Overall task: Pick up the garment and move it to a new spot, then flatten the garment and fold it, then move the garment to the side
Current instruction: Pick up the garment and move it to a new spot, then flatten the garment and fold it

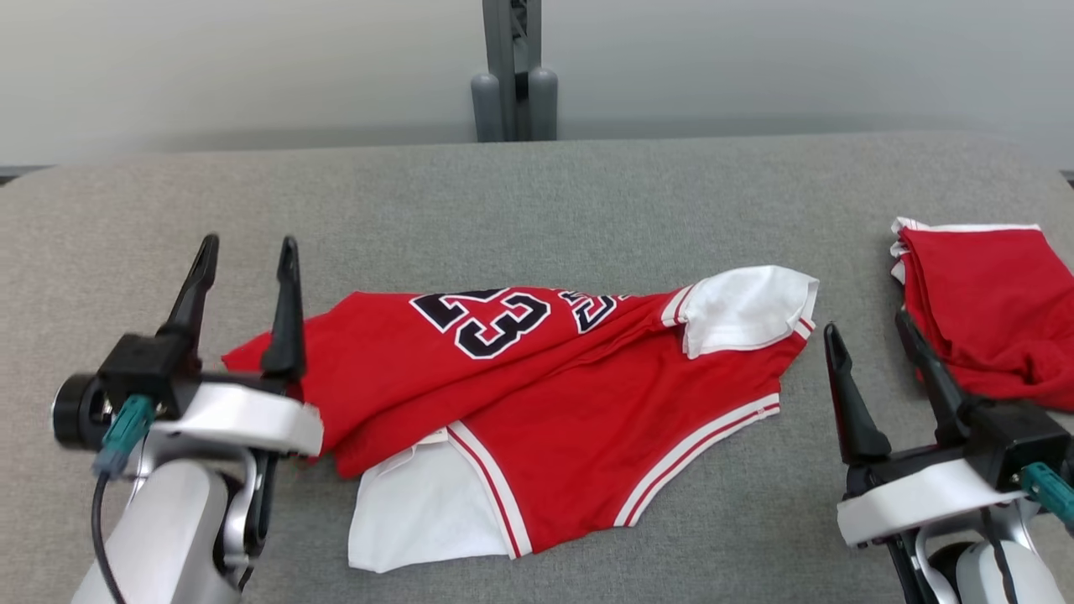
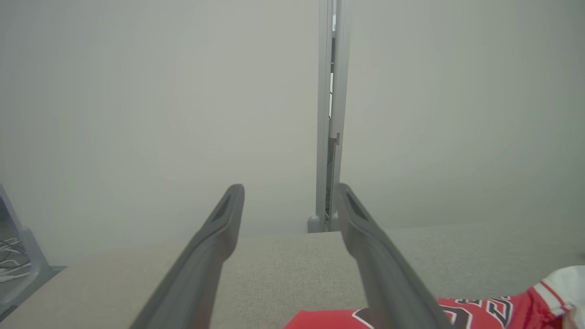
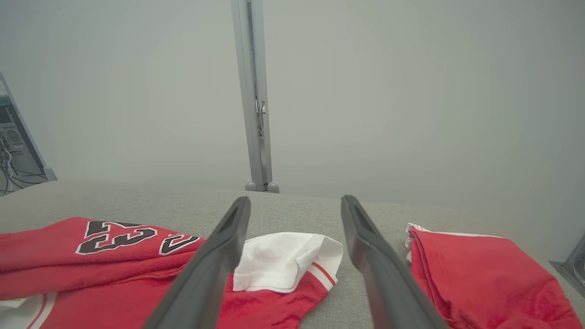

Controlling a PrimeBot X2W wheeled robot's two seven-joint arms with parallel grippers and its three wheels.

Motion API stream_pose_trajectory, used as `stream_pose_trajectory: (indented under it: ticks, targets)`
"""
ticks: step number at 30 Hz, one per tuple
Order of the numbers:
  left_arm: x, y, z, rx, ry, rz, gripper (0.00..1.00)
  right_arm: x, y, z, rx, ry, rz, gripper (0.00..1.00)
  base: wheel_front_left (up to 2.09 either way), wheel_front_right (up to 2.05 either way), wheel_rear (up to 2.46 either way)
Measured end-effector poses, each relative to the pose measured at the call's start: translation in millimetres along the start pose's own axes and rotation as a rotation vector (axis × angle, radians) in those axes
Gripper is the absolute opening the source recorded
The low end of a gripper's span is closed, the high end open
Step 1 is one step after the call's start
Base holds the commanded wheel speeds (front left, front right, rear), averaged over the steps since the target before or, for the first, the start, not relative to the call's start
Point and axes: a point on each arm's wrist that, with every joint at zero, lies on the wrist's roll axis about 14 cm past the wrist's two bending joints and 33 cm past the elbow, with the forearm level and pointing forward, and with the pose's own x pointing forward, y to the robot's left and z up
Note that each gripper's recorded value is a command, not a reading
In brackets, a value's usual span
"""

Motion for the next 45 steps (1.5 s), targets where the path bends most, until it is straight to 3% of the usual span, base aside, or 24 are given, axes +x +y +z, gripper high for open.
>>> stream_pose_trajectory:
  ticks: [7, 17, 38, 41, 45]
  targets:
    - [-42.3, 14.8, 2.3, 0.032, 0.01, 0.026, 1.0, -15.0, 2.6, 1.9, -0.013, 0.014, 0.001, 1.0, 0.0, 0.0, 0.0]
    - [-76.1, 1.5, 0.5, 0.023, 0.049, 0.013, 1.0, -40.0, -15.8, 9.7, -0.018, 0.01, -0.063, 1.0, 0.0, 0.0, 0.0]
    - [-87.5, 7.2, 0.7, 0.038, 0.074, 0.027, 1.0, -48.7, -19.0, 13.7, -0.012, 0.01, -0.077, 1.0, 0.0, 0.0, 0.0]
    - [-86.0, 8.4, 1.1, 0.037, 0.073, 0.031, 1.0, -42.4, -2.2, 10.6, -0.007, 0.017, -0.025, 1.0, 0.0, 0.0, 0.0]
    - [-85.8, 13.1, 1.5, 0.041, 0.072, 0.046, 1.0, -27.8, 50.0, 4.6, -0.012, 0.043, 0.134, 1.0, 0.0, 0.0, 0.0]
